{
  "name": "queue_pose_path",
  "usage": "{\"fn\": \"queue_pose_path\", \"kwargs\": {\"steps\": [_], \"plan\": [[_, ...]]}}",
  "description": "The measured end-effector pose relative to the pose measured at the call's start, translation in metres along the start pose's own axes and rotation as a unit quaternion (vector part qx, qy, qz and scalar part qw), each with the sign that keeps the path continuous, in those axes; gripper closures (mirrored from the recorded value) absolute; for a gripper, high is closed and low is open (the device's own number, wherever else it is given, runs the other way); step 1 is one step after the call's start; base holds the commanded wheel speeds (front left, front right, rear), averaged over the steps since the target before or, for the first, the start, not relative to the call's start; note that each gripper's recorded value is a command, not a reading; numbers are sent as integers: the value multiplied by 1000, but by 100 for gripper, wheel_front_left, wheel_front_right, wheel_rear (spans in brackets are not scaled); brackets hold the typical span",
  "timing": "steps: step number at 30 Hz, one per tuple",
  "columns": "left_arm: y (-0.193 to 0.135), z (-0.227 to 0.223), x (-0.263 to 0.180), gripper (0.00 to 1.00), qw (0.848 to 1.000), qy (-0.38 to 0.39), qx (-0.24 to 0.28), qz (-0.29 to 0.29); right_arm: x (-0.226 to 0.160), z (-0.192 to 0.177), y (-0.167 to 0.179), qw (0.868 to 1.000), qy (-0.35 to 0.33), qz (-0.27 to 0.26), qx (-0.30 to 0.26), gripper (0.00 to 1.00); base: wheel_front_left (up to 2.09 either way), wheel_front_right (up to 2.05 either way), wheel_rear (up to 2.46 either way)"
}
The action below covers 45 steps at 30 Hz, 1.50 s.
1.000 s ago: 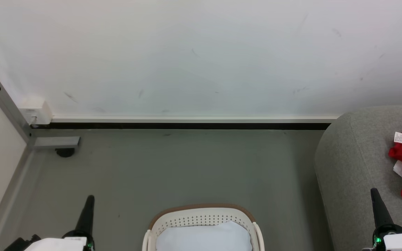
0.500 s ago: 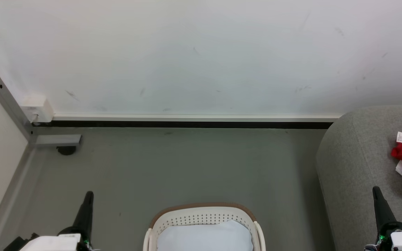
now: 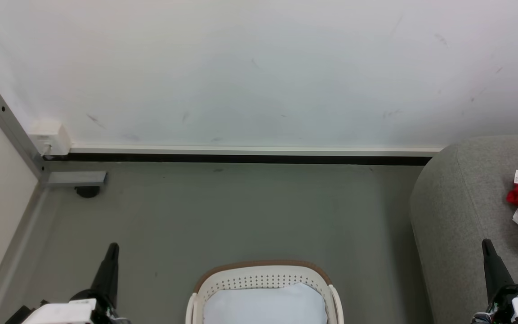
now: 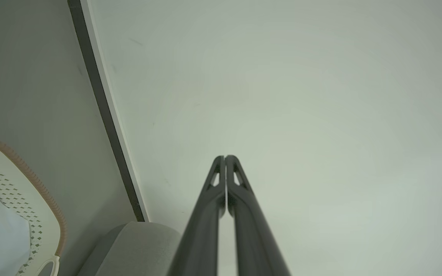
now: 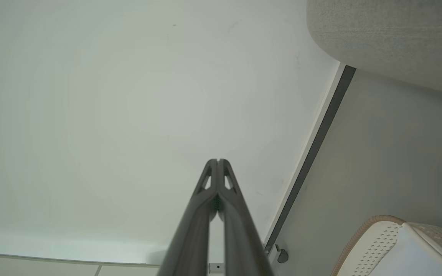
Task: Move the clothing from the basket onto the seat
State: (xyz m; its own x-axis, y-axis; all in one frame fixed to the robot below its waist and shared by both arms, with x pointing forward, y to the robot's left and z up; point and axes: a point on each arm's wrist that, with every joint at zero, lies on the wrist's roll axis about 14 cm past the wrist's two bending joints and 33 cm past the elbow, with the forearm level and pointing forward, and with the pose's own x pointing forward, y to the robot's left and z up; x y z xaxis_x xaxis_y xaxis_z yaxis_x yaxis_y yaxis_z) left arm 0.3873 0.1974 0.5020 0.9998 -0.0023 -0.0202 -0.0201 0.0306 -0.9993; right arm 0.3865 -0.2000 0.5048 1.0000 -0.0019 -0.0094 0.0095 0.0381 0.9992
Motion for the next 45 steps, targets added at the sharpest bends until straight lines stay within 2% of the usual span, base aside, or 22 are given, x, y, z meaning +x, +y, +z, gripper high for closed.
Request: {"fn": "queue_pose_path", "kwargs": {"steps": [6, 45], "plan": [[-1, 1, 0, 100, 1000, -1, -16, -3, 1, 0, 0, 1000, 2, 1, 19, 100, 0, 0, 0], [-2, 2, 1, 100, 1000, -1, -16, -4, 1, 1, 0, 1000, 0, 1, 21, 100, 0, 0, 0]]}}
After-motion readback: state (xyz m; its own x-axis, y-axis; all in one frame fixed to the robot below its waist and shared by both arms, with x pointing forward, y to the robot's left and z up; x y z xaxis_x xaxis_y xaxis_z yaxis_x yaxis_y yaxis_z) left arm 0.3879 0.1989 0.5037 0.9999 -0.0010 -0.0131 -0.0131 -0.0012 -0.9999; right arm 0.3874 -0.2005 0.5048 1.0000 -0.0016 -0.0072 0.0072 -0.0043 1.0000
